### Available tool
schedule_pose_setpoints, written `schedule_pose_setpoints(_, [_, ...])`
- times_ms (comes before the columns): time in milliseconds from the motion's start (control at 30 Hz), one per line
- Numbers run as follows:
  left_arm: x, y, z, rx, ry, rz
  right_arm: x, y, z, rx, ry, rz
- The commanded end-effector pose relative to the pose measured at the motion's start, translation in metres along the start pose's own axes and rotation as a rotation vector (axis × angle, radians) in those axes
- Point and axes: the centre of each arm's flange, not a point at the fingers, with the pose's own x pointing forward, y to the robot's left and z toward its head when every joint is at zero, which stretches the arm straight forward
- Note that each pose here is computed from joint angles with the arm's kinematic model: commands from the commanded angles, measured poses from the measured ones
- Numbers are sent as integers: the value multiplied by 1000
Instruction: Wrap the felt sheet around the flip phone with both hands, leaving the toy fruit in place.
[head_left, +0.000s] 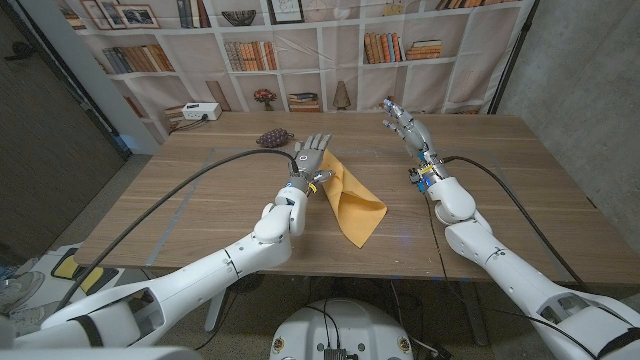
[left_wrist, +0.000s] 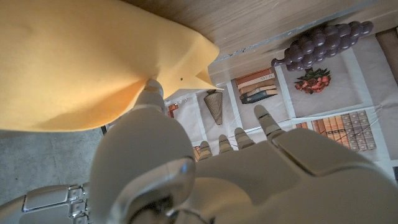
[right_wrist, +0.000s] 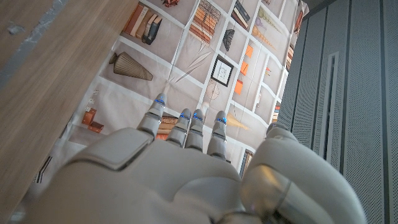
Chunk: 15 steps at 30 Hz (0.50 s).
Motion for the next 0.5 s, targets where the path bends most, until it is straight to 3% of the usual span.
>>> schedule_pose_setpoints(33, [0, 11, -19, -296, 16, -2, -1, 9, 2, -4, 7, -17])
schedule_pose_setpoints(500, [-5, 22, -39, -470, 6, 66, -2, 21, 3, -19, 15, -40])
